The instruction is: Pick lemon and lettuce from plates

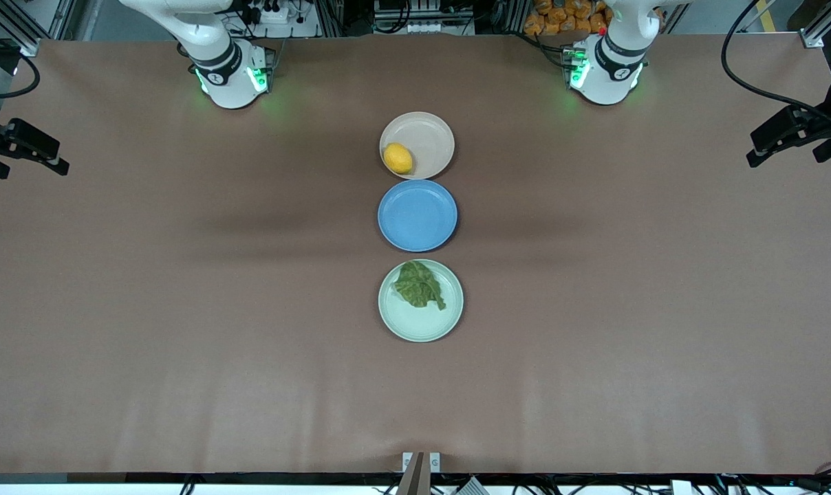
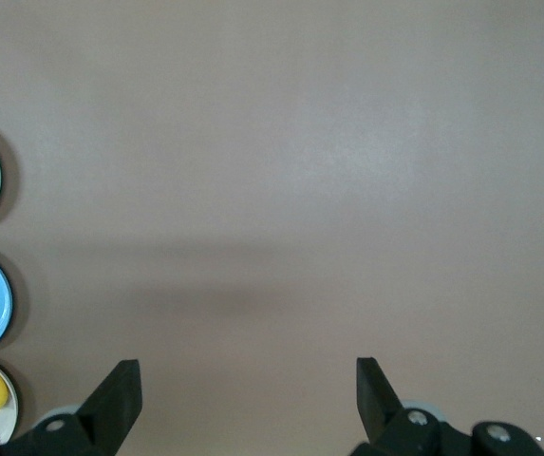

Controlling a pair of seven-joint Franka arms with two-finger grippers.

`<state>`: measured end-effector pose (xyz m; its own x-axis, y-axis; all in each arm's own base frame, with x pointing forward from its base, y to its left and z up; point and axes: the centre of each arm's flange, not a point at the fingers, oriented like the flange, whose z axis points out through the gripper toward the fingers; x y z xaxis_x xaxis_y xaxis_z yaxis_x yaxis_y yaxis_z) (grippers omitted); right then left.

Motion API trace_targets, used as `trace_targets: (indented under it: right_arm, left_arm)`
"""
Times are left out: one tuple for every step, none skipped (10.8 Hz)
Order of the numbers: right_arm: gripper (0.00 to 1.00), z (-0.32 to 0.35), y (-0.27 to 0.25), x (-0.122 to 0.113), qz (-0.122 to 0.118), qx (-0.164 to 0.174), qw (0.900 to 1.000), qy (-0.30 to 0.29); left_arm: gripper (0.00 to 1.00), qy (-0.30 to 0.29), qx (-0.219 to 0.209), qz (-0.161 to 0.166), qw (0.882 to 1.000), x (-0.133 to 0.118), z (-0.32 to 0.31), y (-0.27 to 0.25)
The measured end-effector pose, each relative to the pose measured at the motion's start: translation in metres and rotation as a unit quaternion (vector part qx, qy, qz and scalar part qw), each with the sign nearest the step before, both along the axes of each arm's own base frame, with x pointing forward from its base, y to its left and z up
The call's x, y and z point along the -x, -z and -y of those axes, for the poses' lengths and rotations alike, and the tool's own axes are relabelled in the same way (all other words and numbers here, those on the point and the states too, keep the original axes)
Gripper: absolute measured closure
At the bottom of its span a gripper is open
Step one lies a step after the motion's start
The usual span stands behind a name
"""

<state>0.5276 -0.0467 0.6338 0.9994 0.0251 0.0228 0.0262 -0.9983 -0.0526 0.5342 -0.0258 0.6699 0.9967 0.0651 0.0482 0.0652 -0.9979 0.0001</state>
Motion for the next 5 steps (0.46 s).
trace_targets:
  right_arm:
    - [0.00, 0.000, 0.000, 0.000, 0.000, 0.000, 1.000, 0.000]
    - [0.00, 0.000, 0.002, 0.000, -0.002, -0.001, 1.000, 0.000]
    - [0.00, 0.000, 0.006, 0.000, -0.006, -0.001, 1.000, 0.000]
    - [0.00, 0.000, 0.009, 0.000, -0.009, -0.001, 1.000, 0.000]
    - [0.00, 0.000, 0.011, 0.000, -0.011, -0.001, 1.000, 0.000]
  left_arm:
    - [0.00, 0.000, 0.000, 0.000, 1.000, 0.000, 0.000, 0.000]
    - [0.00, 0.000, 0.000, 0.000, 1.000, 0.000, 0.000, 0.000]
    - [0.00, 0.000, 0.000, 0.000, 1.000, 0.000, 0.000, 0.000]
    - [0.00, 0.000, 0.000, 0.000, 1.000, 0.000, 0.000, 0.000]
    - [0.00, 0.000, 0.000, 0.000, 1.000, 0.000, 0.000, 0.000]
